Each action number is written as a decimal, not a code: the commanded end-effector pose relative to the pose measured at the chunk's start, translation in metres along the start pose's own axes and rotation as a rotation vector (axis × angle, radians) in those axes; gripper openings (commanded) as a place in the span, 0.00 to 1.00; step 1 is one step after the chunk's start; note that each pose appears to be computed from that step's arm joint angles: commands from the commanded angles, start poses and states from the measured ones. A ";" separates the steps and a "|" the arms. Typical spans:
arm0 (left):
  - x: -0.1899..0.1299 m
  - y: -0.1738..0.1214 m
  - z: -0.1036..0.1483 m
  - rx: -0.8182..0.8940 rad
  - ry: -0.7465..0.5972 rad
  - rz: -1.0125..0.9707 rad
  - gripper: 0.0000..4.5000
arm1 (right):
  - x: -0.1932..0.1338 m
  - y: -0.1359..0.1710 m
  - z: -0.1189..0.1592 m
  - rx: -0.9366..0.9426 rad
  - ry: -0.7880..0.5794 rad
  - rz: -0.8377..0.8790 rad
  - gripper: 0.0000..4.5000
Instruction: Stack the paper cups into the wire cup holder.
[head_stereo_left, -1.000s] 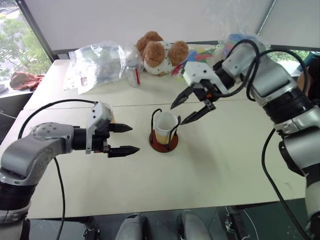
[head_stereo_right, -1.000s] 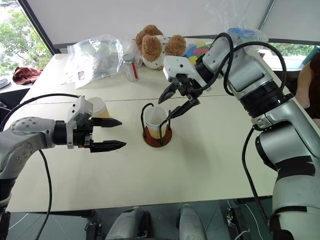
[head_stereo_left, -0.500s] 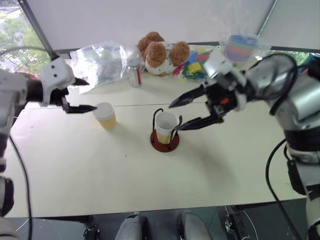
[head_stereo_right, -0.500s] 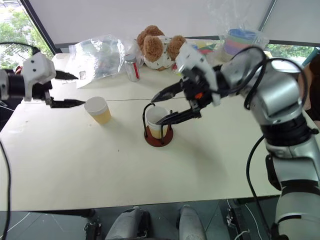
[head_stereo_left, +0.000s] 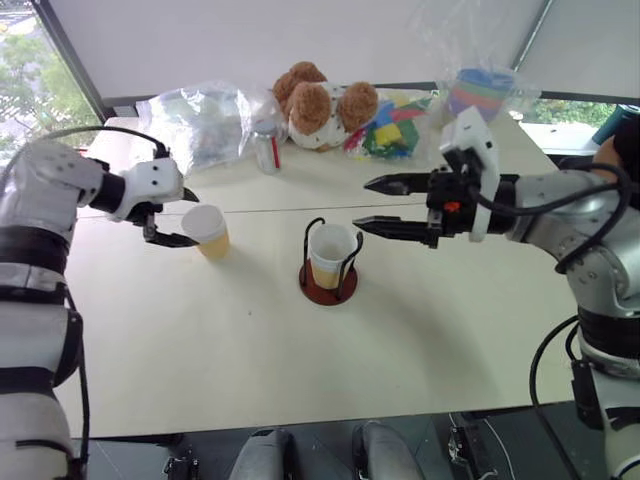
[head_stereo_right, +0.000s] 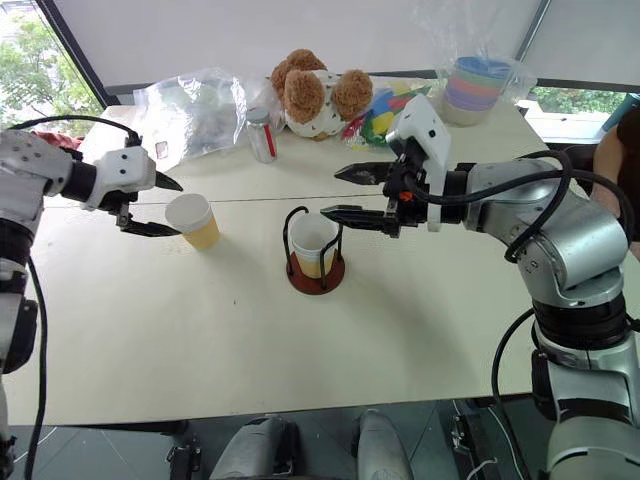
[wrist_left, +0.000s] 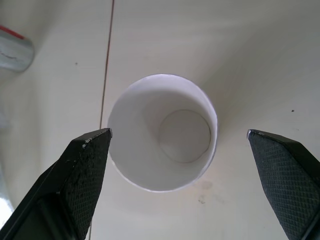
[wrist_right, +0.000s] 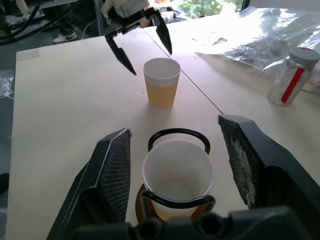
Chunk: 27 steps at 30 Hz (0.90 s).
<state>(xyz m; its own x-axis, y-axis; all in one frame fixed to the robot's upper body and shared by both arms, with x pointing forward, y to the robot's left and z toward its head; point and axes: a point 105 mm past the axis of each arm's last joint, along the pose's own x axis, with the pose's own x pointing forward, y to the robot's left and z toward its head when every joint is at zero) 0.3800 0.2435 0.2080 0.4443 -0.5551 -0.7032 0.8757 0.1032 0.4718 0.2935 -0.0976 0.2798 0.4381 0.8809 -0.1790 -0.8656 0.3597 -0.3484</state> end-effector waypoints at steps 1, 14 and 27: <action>0.004 0.003 0.006 0.030 0.004 -0.024 0.88 | -0.009 -0.003 0.014 -0.038 -0.037 -0.054 0.67; -0.017 0.036 0.098 0.178 -0.184 -0.030 0.01 | -0.020 -0.003 -0.005 0.029 0.017 -0.081 0.67; -0.021 0.009 0.238 0.351 -0.571 -0.276 0.01 | -0.078 -0.016 -0.028 0.074 0.125 -0.359 0.67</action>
<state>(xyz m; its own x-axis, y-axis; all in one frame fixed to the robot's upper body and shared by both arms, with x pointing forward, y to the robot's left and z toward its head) 0.3458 0.0666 0.3410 0.0076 -0.8702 -0.4926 0.8152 -0.2799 0.5070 0.2869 -0.1784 0.2602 0.7172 0.6662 -0.2048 -0.6943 0.6573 -0.2930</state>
